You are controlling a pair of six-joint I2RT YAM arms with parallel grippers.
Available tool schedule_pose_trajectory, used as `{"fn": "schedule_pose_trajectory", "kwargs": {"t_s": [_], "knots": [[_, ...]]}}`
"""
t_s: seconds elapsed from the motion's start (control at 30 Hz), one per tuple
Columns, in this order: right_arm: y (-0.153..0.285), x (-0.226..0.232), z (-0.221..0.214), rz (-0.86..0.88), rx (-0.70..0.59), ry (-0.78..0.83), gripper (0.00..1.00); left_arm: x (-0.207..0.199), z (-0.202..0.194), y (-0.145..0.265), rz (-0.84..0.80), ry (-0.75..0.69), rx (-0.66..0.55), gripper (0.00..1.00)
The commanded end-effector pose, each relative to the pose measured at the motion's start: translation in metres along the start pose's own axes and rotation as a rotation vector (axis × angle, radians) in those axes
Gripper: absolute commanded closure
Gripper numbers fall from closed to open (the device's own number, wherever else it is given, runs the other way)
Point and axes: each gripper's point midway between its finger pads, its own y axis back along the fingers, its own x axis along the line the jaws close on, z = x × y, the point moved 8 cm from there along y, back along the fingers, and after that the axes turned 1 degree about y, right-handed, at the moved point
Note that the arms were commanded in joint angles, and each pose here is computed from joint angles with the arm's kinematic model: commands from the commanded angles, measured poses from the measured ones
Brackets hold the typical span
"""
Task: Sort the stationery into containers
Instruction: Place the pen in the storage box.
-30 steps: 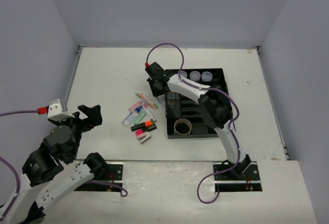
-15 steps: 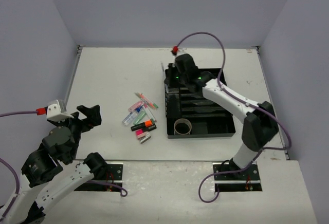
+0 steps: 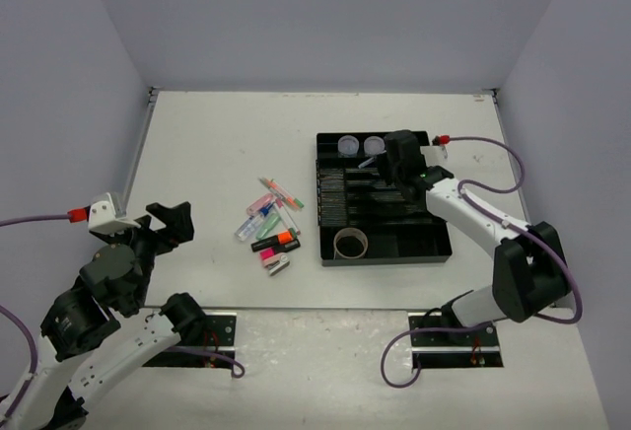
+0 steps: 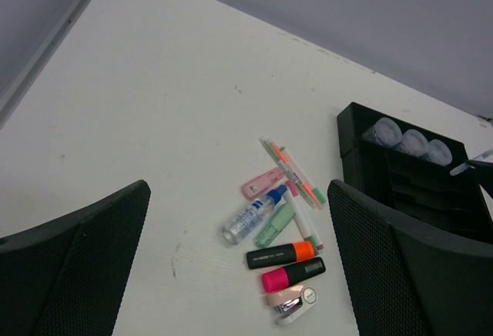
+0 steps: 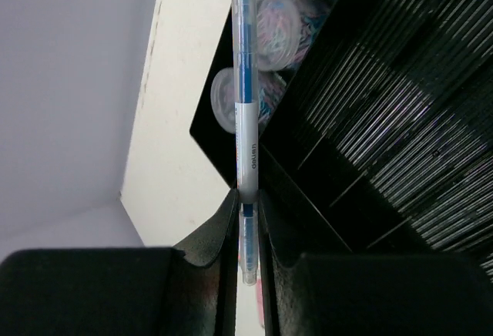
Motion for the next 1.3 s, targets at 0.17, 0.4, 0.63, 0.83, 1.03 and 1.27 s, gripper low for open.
{"fn": "schedule_pose_trajectory", "kwargs": {"t_s": [0.17,0.4,0.63,0.83,1.03,1.27], "knots": [[-0.048,0.009,0.020,-0.155,-0.080,-0.389,1.00,-0.002,0.004,-0.002,0.009,0.020,-0.034,0.00],[-0.066,0.006,0.013,-0.225,-0.072,-0.373,1.00,-0.001,0.005,-0.002,0.012,0.024,-0.039,0.00],[-0.079,-0.007,0.009,-0.284,-0.071,-0.398,1.00,-0.001,0.005,-0.002,0.012,0.024,-0.038,0.00],[-0.082,-0.018,0.010,-0.322,-0.102,-0.414,1.00,0.000,0.006,-0.001,0.012,0.029,-0.043,0.00],[-0.092,-0.016,0.014,-0.327,-0.113,-0.389,0.96,0.000,0.005,-0.001,0.011,0.028,-0.042,0.00],[-0.093,-0.010,0.017,-0.314,-0.113,-0.354,0.62,0.000,0.005,-0.001,0.014,0.029,-0.043,0.00]]}}
